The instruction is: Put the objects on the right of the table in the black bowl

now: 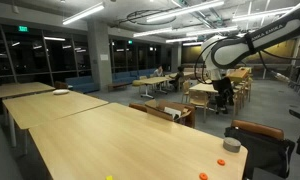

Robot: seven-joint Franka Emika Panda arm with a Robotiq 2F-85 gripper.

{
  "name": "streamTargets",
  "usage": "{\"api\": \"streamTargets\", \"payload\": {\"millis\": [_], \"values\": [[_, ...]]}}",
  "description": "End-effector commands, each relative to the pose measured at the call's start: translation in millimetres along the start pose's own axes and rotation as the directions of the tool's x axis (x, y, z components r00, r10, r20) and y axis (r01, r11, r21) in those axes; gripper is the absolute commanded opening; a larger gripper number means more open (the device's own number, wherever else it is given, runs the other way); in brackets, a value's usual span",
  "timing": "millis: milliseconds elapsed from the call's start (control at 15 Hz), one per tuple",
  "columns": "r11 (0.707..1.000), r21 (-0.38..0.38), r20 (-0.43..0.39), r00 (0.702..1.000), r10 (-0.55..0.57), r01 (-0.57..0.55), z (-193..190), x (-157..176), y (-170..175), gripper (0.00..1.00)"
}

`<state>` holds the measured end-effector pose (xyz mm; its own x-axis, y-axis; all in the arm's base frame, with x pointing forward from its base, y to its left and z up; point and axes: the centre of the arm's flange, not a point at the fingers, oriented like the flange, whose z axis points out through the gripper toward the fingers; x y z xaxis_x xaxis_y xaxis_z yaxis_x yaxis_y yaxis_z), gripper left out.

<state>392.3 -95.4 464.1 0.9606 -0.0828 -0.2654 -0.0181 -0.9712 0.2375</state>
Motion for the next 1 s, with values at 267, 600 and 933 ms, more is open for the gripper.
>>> {"api": "streamTargets", "payload": {"millis": [267, 600, 933], "values": [[1.0, -0.001, -0.012, 1.0, 0.003, -0.003, -5.2, 0.3, 1.5, 1.0], [0.999, 0.03, -0.105, 0.994, 0.016, -0.013, 20.3, 27.5, -11.5, 1.0], [0.991, 0.119, -0.202, 0.975, 0.09, -0.066, 65.7, 71.2, -25.6, 1.0]]}}
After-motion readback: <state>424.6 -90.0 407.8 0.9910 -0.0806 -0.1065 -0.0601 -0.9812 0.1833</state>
